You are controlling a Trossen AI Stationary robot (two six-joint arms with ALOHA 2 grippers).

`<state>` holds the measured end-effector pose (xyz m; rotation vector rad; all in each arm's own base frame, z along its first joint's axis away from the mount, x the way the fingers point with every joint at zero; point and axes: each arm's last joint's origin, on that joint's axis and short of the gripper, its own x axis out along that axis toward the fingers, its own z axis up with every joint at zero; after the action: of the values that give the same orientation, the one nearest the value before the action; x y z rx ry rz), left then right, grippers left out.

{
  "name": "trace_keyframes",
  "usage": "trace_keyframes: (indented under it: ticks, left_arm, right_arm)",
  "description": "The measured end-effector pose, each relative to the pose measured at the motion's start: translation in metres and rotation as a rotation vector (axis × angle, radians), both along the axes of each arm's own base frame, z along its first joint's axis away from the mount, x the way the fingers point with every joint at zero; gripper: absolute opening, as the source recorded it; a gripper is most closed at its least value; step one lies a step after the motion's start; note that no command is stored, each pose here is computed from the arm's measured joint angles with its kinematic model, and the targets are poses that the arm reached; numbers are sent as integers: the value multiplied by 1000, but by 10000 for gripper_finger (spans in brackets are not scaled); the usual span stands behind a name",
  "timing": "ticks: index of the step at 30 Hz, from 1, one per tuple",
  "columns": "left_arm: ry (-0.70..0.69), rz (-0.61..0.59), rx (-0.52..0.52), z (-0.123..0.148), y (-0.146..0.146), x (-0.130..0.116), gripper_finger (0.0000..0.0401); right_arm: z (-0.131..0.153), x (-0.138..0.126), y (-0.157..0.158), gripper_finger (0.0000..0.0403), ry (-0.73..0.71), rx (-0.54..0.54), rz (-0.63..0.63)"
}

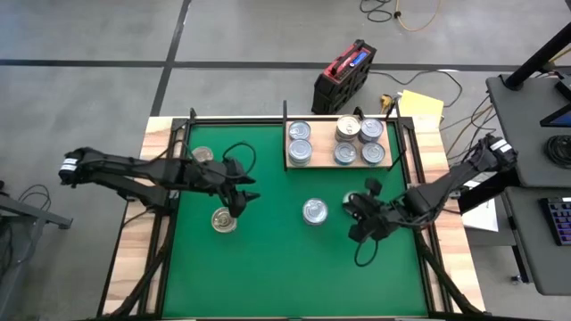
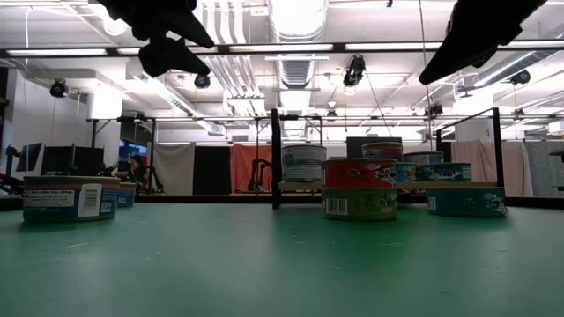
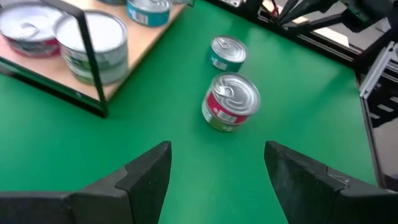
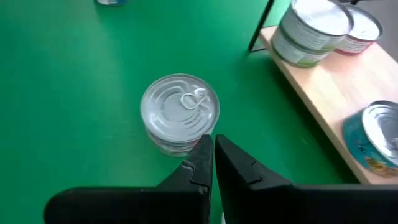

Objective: Stack canned seafood by type on shelf
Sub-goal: Stack the green/blue tuna can on top of the green/blue tuna can on the shelf

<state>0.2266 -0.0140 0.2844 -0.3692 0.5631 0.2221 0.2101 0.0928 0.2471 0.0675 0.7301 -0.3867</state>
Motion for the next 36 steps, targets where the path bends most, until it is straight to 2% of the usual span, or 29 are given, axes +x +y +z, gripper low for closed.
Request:
trace_keyframes:
  ticks: [9,19,28,36]
  left_arm:
    - [15,-16,-50,-7,-22,6,242]
    - [-9,-44,-74,-24,-43,31,242]
    - [-44,-25,-117,-39,-50,53,242]
    - [-29,-35,-97,-49,-54,68,242]
  right_arm:
    - [-3,-5,10,9,-11,7,51]
    - [-14,-12,15,9,29,24,84]
    - [-39,-25,16,9,88,149,25]
    - [-50,-42,7,9,221,133,-106]
